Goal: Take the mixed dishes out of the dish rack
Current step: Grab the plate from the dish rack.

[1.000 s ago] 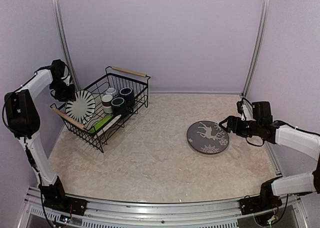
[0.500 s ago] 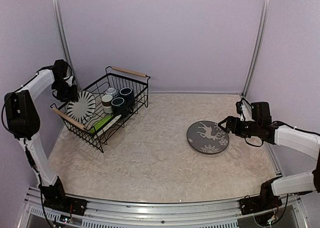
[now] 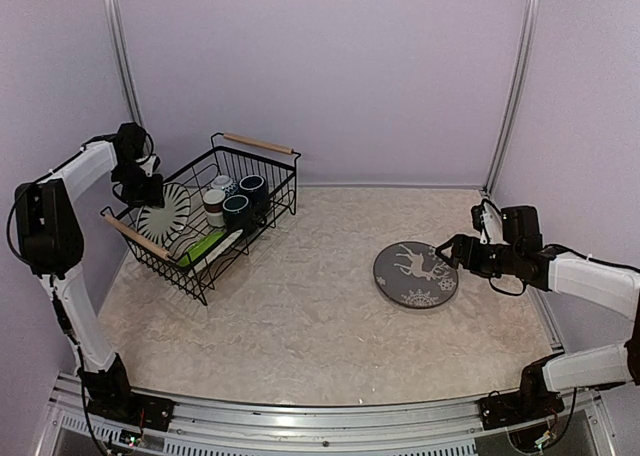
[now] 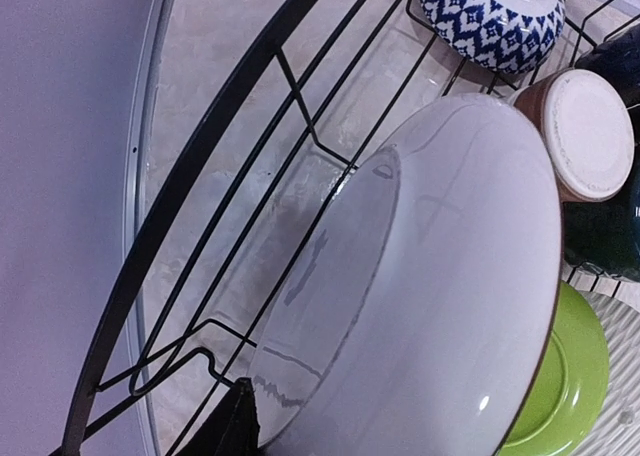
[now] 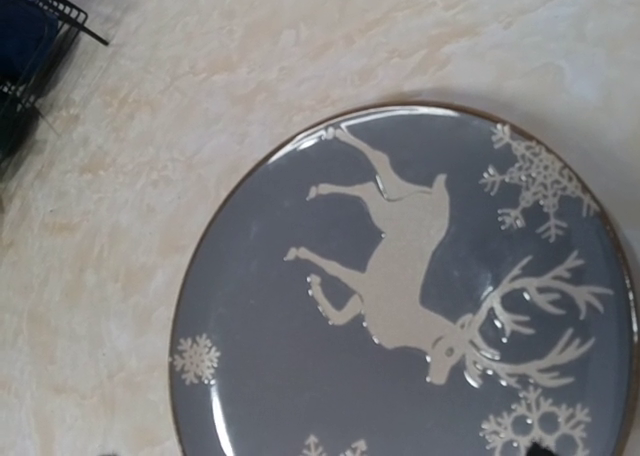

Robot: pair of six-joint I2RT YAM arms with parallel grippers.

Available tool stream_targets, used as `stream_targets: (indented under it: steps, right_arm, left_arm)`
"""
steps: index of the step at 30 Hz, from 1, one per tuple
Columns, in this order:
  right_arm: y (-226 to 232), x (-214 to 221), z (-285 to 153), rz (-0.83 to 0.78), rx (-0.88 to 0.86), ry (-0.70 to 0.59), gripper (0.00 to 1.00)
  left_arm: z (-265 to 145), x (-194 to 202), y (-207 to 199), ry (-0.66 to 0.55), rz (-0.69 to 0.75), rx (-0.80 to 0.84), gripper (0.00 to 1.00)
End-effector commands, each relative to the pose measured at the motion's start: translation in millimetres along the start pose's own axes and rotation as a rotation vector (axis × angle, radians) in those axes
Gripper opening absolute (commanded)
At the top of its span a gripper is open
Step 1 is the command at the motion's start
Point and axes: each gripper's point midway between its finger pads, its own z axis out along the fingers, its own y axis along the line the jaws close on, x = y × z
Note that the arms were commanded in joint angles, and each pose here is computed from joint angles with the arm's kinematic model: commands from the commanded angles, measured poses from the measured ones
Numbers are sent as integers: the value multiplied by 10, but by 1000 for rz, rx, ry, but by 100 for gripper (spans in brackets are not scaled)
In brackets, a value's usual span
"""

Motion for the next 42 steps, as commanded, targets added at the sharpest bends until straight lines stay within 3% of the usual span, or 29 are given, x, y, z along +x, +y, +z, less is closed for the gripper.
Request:
stream_targets:
  steps: [1,21,23,29,35,39,42]
  right_arm:
    - [19,70,-4,9,-8,1,86]
    - [88,46,35,7,-24,11,85]
    - [94,41,41,8,-23,13,86]
    - [110,33,53,7,-22,13,86]
    - [113,56,69,9,-20,18,86]
    - [116,62,61,7,-21,17,86]
    - [113,66,62,6,-20,18,86]
  left_arm:
    - [5,-38,-49,-10,1,3,40]
    - [-190,-60,33,-61,98,-142,4]
    - [-212,-67,-97,-67,122,-133,0]
    - [-331,-118,-72,-106,113,-147,0]
    - [-292,-108,-12,-91,103,-176,36]
    - [-291,-103,-4,-90,99,-177,45]
    - [-328,-110,-17,-101,97,-167,44]
